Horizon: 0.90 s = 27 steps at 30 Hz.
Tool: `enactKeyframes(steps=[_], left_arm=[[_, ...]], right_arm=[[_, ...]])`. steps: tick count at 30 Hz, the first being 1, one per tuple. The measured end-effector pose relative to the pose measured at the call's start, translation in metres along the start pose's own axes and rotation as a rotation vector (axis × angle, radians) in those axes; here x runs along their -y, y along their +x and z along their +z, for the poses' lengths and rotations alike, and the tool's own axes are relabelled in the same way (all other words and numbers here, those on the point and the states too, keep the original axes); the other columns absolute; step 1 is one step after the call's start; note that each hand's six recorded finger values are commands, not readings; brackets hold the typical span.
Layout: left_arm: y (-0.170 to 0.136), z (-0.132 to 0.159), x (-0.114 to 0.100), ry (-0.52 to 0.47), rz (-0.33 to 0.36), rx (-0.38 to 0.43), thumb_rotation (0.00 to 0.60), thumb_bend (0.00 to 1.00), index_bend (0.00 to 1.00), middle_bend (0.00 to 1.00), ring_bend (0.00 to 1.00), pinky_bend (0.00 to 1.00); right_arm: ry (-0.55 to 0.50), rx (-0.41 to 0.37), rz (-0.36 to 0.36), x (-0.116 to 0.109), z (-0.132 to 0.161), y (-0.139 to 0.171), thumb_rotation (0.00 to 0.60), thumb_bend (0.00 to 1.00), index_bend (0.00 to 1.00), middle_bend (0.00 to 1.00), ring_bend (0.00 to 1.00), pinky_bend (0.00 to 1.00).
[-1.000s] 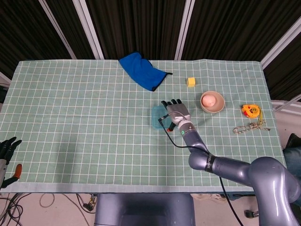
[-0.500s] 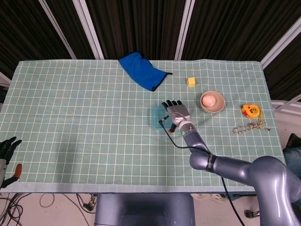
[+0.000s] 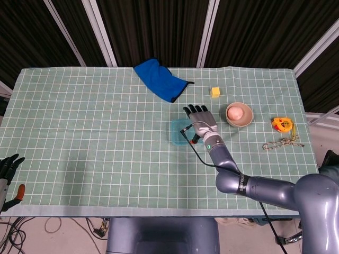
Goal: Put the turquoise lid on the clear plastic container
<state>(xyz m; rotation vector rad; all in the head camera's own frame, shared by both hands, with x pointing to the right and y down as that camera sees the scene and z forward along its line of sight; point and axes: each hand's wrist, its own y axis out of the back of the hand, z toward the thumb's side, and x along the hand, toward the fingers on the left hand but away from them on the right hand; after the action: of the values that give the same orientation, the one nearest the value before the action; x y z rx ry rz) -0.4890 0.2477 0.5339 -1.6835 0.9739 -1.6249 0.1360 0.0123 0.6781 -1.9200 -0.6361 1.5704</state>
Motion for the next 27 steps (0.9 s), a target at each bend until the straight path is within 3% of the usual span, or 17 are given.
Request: enactKeyframes(steps=[6,13,27], left_arm=[[0.0,0.0,0.0,-0.001,-0.004,0.0,0.6,0.53,0.09,0.0,0.0,0.0],[0.0,0.0,0.0,-0.007,-0.008,-0.001,0.6,0.52,0.09,0.0,0.0,0.0],[0.0,0.0,0.001,-0.017,-0.013,-0.004,0.6,0.52,0.09,0.0,0.0,0.0]], right_arm=[[0.008,0.02,-0.039,-0.009,-0.003,0.002,0.6,0.23,0.24,0.34,0.06,0.0],[-0.006,0.045,-0.045,0.0,-0.008,-0.001,0.6,0.24,0.44,0.36,0.1,0.0],[-0.058,0.061,-0.084,0.008,-0.012,-0.016,0.6,0.47,0.54,0.37,0.12,0.0]])
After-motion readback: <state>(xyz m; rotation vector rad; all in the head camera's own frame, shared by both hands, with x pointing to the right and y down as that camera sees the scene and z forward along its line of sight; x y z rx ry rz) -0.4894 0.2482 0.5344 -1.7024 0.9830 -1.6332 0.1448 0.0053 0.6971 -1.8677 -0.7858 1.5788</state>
